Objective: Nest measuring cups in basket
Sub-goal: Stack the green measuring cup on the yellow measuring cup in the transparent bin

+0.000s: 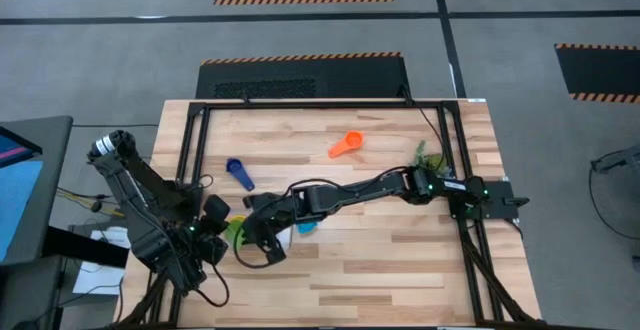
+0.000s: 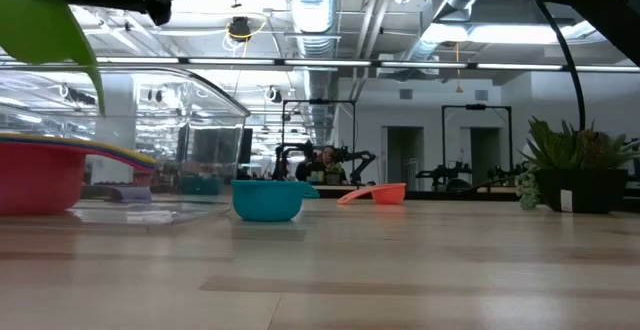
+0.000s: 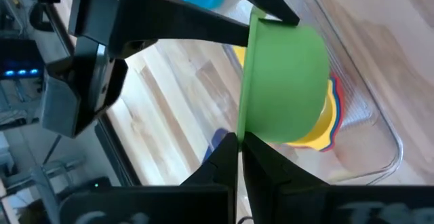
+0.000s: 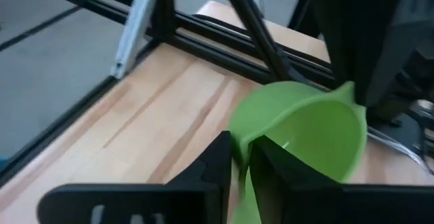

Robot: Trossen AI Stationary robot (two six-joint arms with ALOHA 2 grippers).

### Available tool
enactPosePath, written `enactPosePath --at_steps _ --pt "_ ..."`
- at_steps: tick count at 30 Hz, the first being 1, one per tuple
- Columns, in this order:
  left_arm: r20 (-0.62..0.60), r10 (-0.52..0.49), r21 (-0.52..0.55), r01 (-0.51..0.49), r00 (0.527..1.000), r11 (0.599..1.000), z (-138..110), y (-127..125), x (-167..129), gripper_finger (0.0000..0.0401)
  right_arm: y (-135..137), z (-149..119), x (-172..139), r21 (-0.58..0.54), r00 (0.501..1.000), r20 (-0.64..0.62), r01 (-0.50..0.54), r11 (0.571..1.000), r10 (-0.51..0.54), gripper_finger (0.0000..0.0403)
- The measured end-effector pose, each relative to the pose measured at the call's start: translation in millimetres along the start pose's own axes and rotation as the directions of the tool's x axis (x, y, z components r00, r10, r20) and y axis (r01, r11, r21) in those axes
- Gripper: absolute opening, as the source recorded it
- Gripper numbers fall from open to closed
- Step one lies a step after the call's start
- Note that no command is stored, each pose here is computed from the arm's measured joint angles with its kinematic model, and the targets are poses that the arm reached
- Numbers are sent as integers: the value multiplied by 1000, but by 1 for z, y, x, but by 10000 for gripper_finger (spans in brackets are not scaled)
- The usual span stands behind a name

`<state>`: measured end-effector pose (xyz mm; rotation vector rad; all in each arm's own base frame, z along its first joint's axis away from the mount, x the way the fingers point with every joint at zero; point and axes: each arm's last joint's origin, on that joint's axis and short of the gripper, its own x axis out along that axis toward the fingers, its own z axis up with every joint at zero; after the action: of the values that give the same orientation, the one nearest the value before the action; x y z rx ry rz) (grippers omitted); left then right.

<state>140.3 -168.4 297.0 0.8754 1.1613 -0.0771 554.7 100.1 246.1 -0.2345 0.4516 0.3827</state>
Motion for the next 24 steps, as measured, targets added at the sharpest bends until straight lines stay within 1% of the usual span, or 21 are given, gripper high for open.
enactPosePath --at_steps 3,10,13,18,21,24 --pt "-10 3 -1 -3 1000 1000 -1 0 0 0 -2 -1 0 3 1000 -11 29 1000 -29 82" --pt "-26 -6 11 7 1000 1000 -2 0 0 0 -4 -1 -1 7 999 -20 42 999 -42 95" --pt "-53 -35 19 36 998 999 -4 0 0 0 -8 5 -8 7 998 -10 69 998 -69 101" --pt "-55 -26 21 27 998 999 -5 0 0 0 -10 21 -27 5 991 -7 135 991 -135 108" --pt "-60 -27 24 28 998 999 -5 0 0 0 -12 28 -38 7 990 -16 144 990 -143 112" --pt "-55 -7 20 8 998 1000 -5 1 0 0 -11 31 -42 7 990 -9 141 990 -141 113"
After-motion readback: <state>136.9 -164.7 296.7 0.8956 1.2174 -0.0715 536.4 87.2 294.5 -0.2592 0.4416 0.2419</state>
